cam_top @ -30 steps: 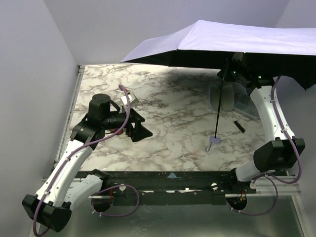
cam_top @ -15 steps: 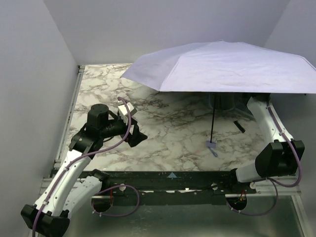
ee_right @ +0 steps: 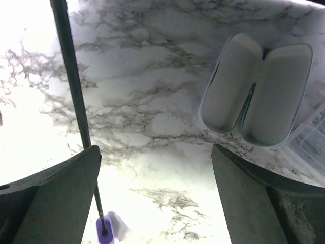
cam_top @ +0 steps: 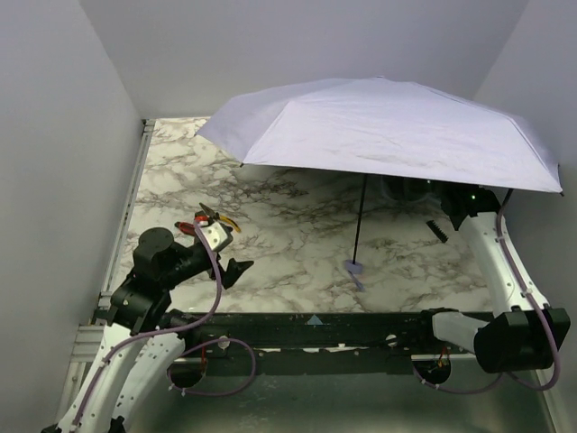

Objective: Open the umbrella

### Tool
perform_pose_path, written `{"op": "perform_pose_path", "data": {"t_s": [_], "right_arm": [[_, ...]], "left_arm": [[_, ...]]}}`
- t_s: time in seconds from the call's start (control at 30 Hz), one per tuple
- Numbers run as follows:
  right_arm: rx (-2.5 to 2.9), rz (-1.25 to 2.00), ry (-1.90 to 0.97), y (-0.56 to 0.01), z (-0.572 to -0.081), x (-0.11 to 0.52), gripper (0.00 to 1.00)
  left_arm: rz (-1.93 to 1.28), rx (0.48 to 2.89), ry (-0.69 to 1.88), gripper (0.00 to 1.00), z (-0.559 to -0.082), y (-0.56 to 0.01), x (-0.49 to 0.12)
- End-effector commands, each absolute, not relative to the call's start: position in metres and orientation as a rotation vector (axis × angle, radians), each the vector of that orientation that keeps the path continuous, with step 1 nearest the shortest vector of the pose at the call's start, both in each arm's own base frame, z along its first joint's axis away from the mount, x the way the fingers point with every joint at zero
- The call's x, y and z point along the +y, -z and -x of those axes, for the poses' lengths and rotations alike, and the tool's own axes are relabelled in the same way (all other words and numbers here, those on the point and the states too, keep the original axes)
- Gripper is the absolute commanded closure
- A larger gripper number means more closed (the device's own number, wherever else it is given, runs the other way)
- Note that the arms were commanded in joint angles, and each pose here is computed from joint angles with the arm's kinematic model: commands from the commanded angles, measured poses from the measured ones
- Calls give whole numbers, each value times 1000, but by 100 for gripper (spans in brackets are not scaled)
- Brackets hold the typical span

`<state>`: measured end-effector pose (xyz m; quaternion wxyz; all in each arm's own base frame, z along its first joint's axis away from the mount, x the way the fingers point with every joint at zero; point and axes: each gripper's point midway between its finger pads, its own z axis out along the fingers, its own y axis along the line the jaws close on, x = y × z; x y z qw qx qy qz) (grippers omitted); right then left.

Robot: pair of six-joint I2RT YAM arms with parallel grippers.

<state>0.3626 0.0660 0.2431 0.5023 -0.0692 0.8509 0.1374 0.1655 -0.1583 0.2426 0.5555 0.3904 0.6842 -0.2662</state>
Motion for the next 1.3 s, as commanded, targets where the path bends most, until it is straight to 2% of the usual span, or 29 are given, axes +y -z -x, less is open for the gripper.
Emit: {"op": "perform_pose_path", "data": {"t_s": [0.0,0.07,0.4,0.5,0.63,0.9,1.27], "right_arm": [[2026,248,-385,-245,-345,75,5],[2020,315,-378,-243,-334,76,0],[1911,563,-334,-242,-276,81,0],[1859,665,-209,-244,-267,70,0],[1809,730,0,-242,-262,46,0],[1836,738,174,-207,-254,21,0],[1864,725,182,-180,-248,18,0]], "left_arm": [[-929,1637,469,1,-166,-226,-135],[-879,1672,431,1,-167,-223,-125],[-418,1850,26,2,-205,-231,-35],[-345,1998,-156,1,-216,-218,-2],[-273,2238,-269,2,-226,-192,18],[-363,2162,-236,2,-242,-190,8],[-344,2178,-335,2,-251,-167,22]]}}
